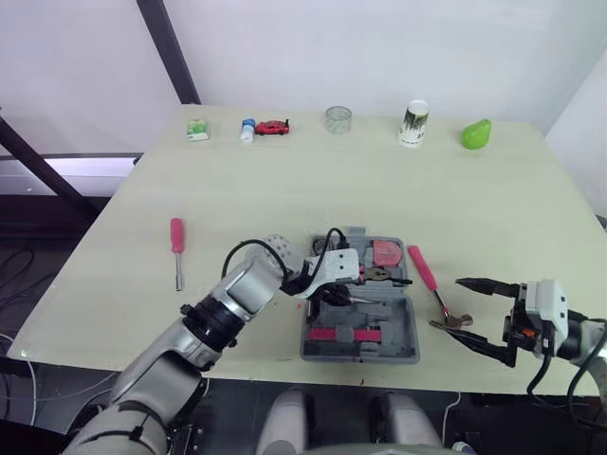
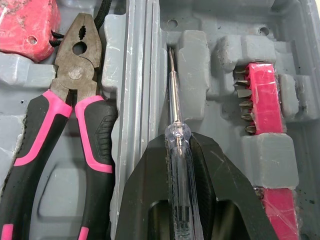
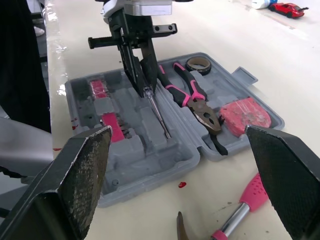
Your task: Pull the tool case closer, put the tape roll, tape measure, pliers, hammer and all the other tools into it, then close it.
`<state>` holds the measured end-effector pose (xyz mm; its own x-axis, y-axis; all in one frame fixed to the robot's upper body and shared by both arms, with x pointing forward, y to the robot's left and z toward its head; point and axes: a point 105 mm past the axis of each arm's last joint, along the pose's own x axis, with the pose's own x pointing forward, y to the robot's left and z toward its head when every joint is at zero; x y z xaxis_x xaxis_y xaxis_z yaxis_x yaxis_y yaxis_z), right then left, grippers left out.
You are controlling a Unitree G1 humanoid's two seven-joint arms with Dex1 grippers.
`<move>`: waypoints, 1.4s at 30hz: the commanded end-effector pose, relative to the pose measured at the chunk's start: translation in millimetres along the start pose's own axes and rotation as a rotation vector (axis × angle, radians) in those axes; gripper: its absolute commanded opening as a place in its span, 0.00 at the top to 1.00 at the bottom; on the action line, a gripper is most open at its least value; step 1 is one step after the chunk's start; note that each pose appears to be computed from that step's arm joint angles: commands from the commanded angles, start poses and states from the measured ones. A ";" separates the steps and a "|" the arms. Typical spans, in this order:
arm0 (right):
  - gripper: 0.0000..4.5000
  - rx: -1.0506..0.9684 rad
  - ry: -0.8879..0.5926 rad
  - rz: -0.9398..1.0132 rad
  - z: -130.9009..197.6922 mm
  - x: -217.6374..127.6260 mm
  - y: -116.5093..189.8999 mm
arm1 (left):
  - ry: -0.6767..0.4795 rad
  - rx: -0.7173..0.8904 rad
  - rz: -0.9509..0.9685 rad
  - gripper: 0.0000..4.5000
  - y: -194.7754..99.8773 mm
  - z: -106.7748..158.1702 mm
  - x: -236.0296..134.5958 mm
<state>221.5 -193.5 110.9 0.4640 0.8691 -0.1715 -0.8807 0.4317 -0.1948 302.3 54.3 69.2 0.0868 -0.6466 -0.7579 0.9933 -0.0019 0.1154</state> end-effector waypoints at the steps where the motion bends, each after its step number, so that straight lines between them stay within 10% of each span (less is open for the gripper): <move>1: 0.00 -0.038 -0.018 0.007 9.1 2.0 0.5 | 0.004 0.033 -0.009 0.98 -0.1 4.2 3.0; 10: 0.00 -0.040 -0.017 0.004 7.5 1.0 1.5 | 0.003 0.019 -0.044 0.98 -1.6 2.5 2.9; 13: 0.00 -0.044 -0.026 -0.001 8.1 1.5 1.3 | 0.005 0.026 -0.022 0.70 1.1 3.0 1.8; 42: 0.00 -0.043 -0.039 0.000 9.8 6.2 1.0 | -0.170 0.032 0.077 0.70 23.6 21.5 -36.5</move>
<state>222.8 -187.4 109.9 0.4595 0.8743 -0.1561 -0.8813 0.4269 -0.2028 316.2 60.9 100.3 0.1154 -0.7235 -0.6806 0.9875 0.0097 0.1571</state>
